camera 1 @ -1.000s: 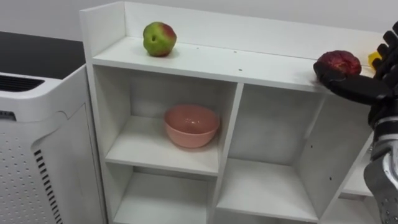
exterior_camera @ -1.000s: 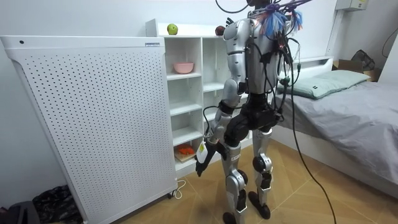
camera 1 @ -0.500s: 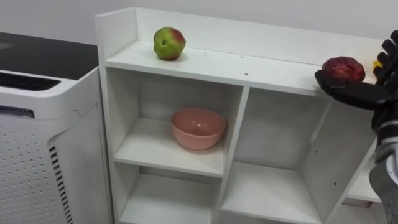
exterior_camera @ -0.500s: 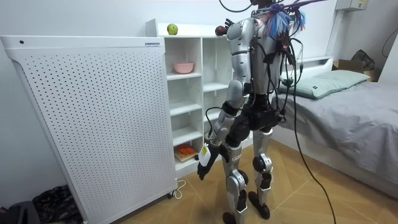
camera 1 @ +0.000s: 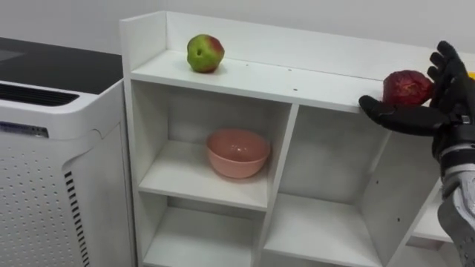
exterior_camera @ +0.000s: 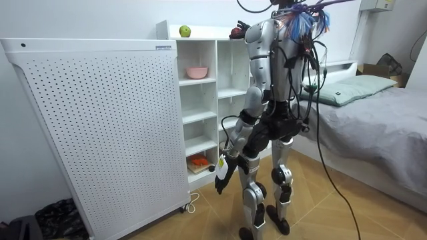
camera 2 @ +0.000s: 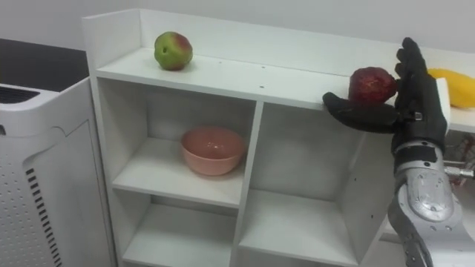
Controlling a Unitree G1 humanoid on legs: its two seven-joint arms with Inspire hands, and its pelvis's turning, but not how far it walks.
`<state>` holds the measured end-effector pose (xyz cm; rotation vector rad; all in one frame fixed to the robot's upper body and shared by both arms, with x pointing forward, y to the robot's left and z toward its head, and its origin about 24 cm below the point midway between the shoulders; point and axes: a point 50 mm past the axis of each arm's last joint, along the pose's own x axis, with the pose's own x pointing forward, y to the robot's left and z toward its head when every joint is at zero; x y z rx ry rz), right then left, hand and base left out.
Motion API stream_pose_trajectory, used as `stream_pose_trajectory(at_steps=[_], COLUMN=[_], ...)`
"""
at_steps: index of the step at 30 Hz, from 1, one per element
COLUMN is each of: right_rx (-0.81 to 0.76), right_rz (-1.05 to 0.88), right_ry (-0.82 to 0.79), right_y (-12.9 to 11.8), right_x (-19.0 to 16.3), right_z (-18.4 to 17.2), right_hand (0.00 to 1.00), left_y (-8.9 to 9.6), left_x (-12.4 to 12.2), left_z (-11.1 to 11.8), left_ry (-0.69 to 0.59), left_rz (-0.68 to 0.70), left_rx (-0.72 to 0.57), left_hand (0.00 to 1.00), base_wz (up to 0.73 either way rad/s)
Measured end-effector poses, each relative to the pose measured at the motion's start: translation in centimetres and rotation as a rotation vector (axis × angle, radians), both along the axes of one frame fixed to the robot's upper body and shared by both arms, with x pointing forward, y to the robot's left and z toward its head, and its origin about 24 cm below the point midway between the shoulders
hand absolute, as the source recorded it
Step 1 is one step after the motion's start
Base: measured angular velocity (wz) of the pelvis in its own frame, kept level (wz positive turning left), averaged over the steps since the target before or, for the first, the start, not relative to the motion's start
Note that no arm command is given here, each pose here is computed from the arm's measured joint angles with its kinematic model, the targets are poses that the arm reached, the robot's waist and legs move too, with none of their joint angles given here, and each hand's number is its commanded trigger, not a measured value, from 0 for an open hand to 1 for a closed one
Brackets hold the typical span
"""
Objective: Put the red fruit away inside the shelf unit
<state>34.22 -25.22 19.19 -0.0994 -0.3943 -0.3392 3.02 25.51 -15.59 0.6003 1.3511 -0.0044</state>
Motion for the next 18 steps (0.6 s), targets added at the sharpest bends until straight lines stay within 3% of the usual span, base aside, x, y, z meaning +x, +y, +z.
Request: stream_pose_trajectory(at_steps=[18], right_rx=[-0.035], right_rz=[0.026], right_ry=[0.022], right_y=[-0.26], right_x=[0.06], right_z=[0.04], right_hand=[1.0], left_y=[0.1], left_x=[0.13], left_z=[-0.02], left_ry=[0.008], left_rz=[0.002], left_rx=[-0.015], left_hand=[0.0], base_wz=[0.0])
